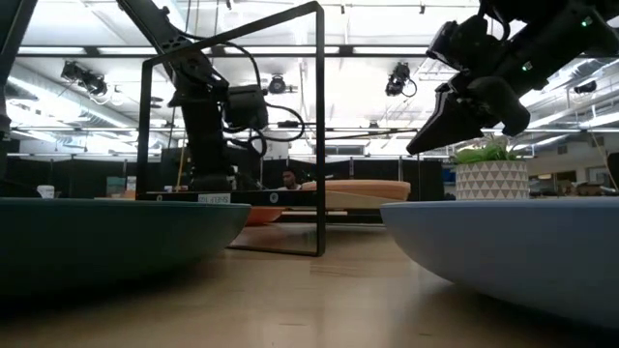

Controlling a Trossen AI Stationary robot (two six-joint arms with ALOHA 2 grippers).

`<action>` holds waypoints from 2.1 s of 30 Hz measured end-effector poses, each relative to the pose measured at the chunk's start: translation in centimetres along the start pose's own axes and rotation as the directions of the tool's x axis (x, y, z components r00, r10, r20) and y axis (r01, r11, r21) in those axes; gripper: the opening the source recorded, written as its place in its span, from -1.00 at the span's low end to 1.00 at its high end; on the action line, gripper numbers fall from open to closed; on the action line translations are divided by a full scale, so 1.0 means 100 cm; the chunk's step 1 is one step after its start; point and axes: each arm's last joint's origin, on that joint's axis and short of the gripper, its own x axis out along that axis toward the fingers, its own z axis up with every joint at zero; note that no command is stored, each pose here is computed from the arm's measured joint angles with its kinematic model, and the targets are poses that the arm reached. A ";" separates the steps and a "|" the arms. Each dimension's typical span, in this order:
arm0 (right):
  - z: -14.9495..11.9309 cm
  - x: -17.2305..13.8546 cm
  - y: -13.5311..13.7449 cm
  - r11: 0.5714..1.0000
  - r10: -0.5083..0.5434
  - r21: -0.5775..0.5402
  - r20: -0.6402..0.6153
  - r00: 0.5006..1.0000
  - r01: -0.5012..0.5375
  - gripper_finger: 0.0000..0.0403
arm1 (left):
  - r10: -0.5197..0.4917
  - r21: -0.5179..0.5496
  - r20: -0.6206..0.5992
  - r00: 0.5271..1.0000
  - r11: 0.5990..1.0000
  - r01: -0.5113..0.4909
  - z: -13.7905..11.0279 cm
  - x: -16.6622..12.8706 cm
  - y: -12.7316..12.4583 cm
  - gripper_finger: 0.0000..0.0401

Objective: Place and stack plates onto a shelf
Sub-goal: Put the orange plate on the shelf

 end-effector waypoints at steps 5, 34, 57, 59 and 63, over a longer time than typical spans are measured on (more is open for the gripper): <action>-0.003 0.000 0.000 1.000 0.000 0.019 -0.008 1.000 0.000 -0.94 | -0.009 0.024 -0.048 0.999 1.000 0.010 0.005 -0.024 0.005 -0.91; 0.005 0.004 -0.007 0.998 -0.061 0.020 0.060 0.996 0.060 -0.94 | -0.134 0.883 0.085 0.987 0.468 -0.012 -0.042 -0.135 -0.107 -0.92; 0.028 0.007 -0.017 0.995 0.045 -0.091 0.148 0.988 -0.032 -0.93 | -0.200 0.913 0.277 0.940 0.361 -0.192 -0.041 -0.162 -0.087 -0.92; 0.037 0.006 -0.018 0.987 0.060 -0.157 0.154 0.986 -0.036 -0.89 | -0.226 0.910 0.289 0.930 0.368 -0.193 -0.042 -0.166 -0.085 -0.92; 0.055 0.001 -0.022 0.951 0.051 -0.309 0.162 0.985 0.002 -0.75 | -0.311 0.877 0.376 0.873 0.423 -0.227 -0.038 -0.176 -0.083 -0.92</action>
